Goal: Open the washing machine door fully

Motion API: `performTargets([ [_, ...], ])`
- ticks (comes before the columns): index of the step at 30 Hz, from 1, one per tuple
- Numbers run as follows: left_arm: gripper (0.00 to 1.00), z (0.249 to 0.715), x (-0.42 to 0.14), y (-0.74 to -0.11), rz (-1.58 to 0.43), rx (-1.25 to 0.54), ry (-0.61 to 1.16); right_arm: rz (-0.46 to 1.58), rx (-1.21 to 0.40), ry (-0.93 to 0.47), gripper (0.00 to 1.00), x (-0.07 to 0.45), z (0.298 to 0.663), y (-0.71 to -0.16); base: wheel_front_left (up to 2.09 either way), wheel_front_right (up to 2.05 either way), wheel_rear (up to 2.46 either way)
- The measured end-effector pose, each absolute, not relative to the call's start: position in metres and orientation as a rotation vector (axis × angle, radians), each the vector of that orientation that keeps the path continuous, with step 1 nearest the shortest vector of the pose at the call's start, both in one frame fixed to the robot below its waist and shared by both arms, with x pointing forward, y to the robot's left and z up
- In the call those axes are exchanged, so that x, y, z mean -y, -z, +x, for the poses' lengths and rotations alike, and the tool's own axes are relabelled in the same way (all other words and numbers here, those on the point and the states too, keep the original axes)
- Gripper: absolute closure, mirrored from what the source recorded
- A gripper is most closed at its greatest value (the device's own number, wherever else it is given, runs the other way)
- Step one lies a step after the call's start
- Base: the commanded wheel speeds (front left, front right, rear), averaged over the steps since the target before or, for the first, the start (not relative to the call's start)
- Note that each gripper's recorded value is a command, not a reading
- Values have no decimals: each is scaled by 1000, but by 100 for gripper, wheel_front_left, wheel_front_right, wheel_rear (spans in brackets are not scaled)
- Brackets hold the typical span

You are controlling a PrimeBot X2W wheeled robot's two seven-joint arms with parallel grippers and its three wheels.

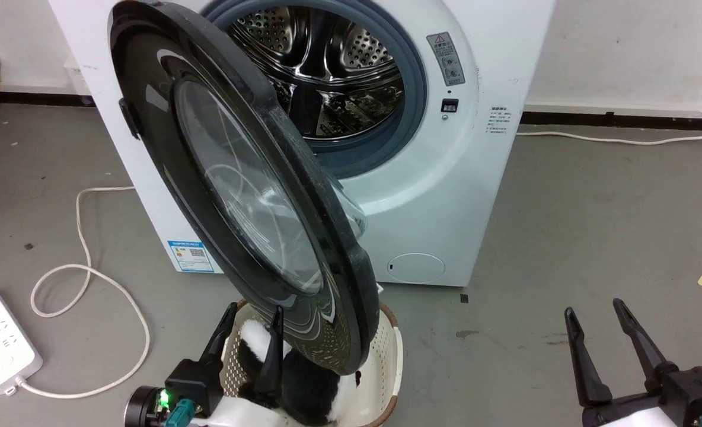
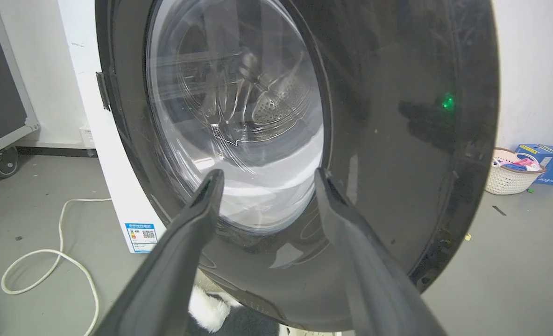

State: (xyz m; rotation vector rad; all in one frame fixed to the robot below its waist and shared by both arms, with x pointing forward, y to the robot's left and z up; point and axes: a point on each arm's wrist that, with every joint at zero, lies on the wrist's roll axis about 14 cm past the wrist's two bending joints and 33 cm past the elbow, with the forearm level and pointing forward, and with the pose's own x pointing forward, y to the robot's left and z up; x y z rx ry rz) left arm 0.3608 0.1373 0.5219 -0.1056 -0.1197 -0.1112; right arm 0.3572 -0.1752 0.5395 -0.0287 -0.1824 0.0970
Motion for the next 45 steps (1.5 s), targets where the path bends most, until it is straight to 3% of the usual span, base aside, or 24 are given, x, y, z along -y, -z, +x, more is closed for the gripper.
performTargets([
  [9, 2, 361, -137, -524, -89, 125, 109, 25, 191, -66, 0, 184, 356, -542, 0, 0, 0],
  [10, 58, 361, -136, -524, -88, 125, 111, 26, 191, -65, 0, 184, 356, -542, 0, 0, 0],
  [11, 100, 360, -135, -524, -88, 125, 113, 30, 192, -65, 0, 184, 356, -542, 0, 0, 0],
  [23, 100, 363, -154, -566, -125, 257, 56, 35, 191, -79, 0, 179, 356, -541, 0, 0, 0],
  [32, 100, 354, -173, -701, -193, 681, 20, 35, 190, -88, 0, 176, 356, -541, 0, 0, 0],
  [38, 100, 344, -143, -744, -241, 812, 127, 39, 187, -77, 0, 179, 354, -540, 0, 0, 0],
  [45, 100, 346, -81, -729, -249, 742, 312, 47, 174, -63, 0, 183, 353, -536, 0, 0, 0],
])
